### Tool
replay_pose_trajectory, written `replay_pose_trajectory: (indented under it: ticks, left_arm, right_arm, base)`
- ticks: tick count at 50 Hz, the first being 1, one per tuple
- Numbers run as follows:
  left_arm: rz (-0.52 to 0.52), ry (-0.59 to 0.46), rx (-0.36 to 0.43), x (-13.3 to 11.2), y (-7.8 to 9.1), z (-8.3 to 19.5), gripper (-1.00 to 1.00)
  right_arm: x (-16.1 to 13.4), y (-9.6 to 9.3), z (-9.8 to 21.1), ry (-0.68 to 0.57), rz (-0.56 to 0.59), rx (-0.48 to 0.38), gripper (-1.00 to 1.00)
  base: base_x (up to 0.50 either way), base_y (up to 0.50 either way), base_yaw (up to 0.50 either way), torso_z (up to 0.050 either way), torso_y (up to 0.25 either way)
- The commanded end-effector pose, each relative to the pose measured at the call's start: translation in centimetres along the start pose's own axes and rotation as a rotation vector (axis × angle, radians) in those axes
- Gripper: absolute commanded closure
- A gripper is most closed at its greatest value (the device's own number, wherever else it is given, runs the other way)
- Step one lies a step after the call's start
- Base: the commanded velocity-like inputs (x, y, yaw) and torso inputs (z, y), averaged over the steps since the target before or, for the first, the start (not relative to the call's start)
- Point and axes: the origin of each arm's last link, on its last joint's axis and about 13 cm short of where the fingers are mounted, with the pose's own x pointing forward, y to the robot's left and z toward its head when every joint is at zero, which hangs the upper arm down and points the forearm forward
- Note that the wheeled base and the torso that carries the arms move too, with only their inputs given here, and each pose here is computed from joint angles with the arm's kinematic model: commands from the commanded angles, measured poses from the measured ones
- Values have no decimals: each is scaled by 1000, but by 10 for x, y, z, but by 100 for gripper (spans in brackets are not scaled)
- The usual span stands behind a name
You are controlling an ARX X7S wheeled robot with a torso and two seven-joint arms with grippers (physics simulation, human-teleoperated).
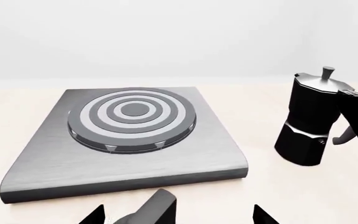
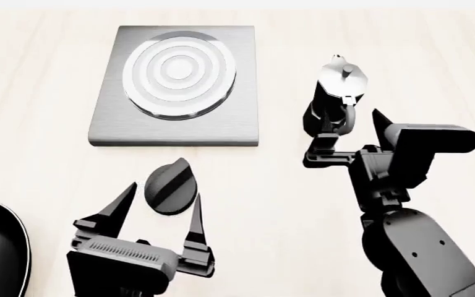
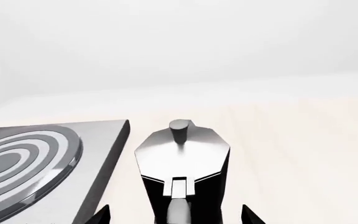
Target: Turn on the stove and put the moka pot on it.
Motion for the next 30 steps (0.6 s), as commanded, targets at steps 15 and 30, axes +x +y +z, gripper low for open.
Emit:
replay_pose_trajectory:
  ticks: [15, 30]
  left_arm:
    - [28, -29, 10, 3, 2, 1, -100]
    - [26, -21, 10, 5, 2, -1, -100]
  right_arm:
    - [21, -7, -7, 91, -23, -48, -100]
    - [12, -2, -2, 74, -3, -37, -100]
  base:
    - [0, 0, 0, 0, 0]
    - [0, 0, 0, 0, 0]
